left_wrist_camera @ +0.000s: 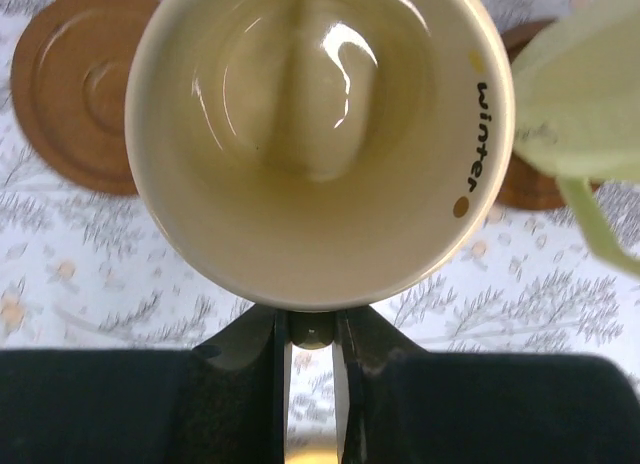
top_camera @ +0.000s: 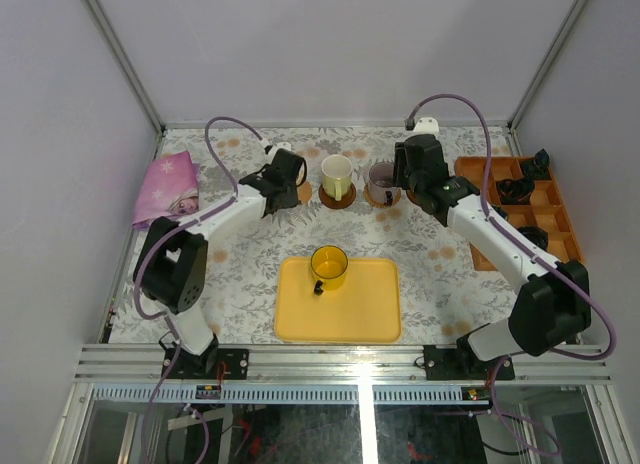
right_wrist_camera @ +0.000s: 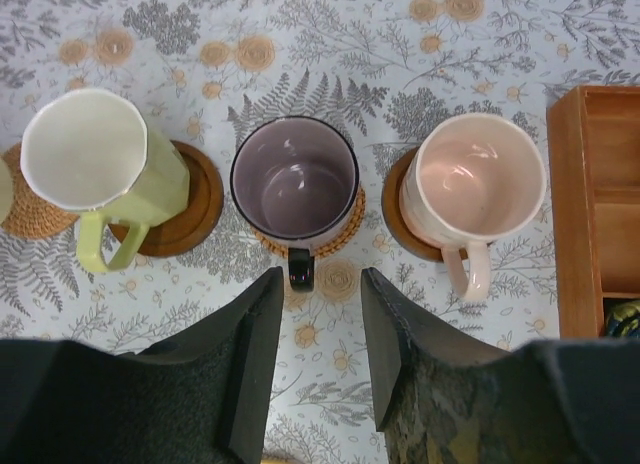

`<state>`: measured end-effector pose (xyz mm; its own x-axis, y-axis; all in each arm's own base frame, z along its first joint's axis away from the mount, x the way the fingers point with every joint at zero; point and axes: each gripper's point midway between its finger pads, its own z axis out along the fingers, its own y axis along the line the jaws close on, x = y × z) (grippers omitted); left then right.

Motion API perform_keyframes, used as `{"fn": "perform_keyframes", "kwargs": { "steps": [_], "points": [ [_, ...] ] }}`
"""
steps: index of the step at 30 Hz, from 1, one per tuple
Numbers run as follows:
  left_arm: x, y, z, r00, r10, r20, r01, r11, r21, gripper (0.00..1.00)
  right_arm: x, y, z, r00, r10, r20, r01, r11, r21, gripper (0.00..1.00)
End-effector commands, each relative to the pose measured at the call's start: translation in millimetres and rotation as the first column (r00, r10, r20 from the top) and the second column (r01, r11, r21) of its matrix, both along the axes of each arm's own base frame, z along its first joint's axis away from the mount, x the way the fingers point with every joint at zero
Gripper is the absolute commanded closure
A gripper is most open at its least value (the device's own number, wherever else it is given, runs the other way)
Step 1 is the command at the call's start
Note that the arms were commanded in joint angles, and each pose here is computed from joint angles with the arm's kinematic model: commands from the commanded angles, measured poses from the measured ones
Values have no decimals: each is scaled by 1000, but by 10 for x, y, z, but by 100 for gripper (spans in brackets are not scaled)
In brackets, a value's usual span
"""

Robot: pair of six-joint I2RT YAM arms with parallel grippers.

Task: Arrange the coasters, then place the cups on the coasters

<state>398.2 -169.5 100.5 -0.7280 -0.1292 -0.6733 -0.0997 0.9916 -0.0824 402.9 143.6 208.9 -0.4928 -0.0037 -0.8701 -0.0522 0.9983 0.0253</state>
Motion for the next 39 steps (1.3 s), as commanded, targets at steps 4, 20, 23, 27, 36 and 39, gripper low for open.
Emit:
{"fn": "perform_keyframes", "kwargs": {
  "steps": [4, 20, 23, 27, 36, 39],
  "points": [
    [774, -24, 373, 990, -15, 143, 31, 993, -116, 100, 242, 15, 334, 997, -13, 76, 8, 998, 67, 58],
    [816, 0, 368, 992, -81, 92, 94, 985, -144, 100, 335, 91, 241, 999, -8, 42, 5, 997, 81, 60],
    [715, 4, 352, 993, -92, 74, 101, 986, -134, 100, 342, 132, 233, 999, 4, 39, -7, 996, 93, 60],
    [609, -25, 312, 993, -109, 54, 115, 986, -121, 100, 358, 171, 218, 999, 17, 35, -20, 995, 102, 60],
    [506, -175, 191, 988, -153, 12, 153, 984, -91, 100, 349, 204, 175, 999, 31, 23, -34, 993, 112, 60],
    [503, -167, 166, 989, -150, 4, 149, 985, -85, 100, 331, 194, 161, 999, 30, 18, -32, 993, 112, 60]
  ]
}}
